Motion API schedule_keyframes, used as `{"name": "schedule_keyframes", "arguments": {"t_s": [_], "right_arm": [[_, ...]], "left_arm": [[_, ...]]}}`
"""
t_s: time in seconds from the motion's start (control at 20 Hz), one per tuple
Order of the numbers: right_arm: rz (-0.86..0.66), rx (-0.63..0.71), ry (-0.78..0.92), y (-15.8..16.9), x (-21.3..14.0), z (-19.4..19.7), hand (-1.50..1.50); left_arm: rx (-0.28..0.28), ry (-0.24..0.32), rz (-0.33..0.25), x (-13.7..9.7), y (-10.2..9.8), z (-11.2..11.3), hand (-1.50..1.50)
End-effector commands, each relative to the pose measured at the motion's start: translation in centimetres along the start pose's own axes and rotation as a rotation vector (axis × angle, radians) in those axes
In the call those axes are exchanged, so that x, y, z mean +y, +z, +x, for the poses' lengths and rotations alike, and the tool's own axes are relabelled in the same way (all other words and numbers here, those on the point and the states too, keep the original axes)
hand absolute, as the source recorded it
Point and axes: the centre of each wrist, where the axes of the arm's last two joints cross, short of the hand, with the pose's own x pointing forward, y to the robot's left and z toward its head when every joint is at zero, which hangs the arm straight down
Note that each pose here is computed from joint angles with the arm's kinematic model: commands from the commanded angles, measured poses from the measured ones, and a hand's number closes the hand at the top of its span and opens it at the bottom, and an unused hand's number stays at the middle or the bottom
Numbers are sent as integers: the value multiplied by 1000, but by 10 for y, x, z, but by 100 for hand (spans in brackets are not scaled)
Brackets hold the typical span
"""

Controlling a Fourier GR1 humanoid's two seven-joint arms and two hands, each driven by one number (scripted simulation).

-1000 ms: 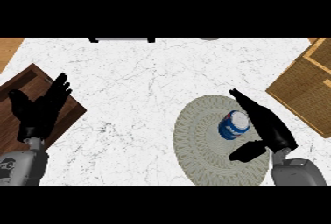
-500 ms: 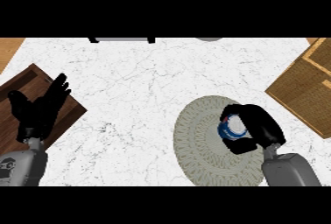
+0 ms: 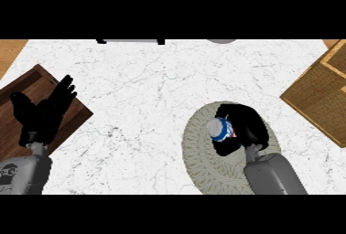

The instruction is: Pick the can from the placemat and place it in the basket

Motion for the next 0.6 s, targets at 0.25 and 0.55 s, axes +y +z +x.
{"name": "schedule_keyframes", "arguments": {"t_s": [0.25, 0.55], "right_arm": [[-152, 281, -211, -14, 32, 88, 150], [-451, 22, -499, 0, -13, 146, 150]], "left_arm": [[-21, -5, -38, 1, -7, 4, 0], [-20, 0, -29, 0, -12, 10, 0]]}}
